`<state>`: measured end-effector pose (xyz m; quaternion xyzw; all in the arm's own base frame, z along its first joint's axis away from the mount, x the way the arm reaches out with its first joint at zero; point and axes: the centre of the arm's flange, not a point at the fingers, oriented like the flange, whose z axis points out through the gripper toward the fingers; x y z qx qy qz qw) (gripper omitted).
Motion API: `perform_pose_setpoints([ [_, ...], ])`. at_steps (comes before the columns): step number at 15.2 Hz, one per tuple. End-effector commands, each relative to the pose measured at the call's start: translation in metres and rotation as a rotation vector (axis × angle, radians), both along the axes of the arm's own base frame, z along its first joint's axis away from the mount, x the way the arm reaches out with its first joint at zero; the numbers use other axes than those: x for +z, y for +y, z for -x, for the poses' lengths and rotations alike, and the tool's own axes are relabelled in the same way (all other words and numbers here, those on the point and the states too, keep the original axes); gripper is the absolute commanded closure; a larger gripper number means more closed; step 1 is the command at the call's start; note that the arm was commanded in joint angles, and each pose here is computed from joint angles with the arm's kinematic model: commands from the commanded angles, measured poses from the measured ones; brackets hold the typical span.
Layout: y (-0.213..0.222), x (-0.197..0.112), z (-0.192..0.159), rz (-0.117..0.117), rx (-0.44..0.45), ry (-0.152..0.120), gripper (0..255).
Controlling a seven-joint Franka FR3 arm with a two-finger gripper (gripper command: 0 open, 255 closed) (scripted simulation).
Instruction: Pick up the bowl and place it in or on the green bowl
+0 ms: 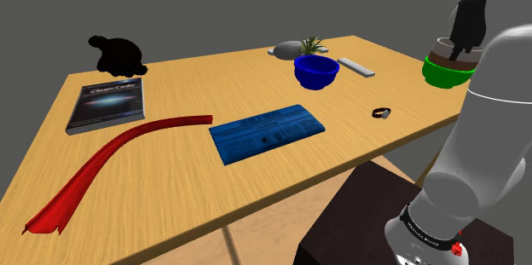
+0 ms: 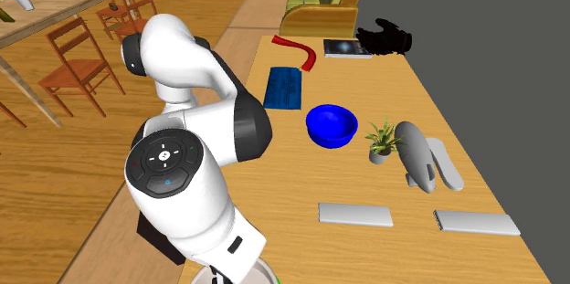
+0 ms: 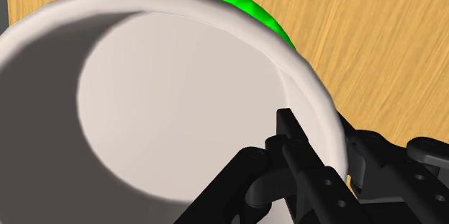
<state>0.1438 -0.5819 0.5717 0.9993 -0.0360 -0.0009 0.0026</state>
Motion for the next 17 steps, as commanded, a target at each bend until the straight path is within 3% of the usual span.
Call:
perform_pose_setpoints([
  [1, 0.0, -0.001, 0.0, -0.001, -0.001, 0.002, 255],
  [2, 0.0, -0.001, 0.0, -0.001, -0.001, 0.002, 0],
  [7, 0.0, -0.001, 0.0, -0.001, -0.001, 0.002, 0],
  [11, 0.0, 0.049, 0.0, -0.001, -0.001, 0.002, 0],
  [17, 0.0, 0.049, 0.0, -0.001, -0.001, 0.002, 0],
])
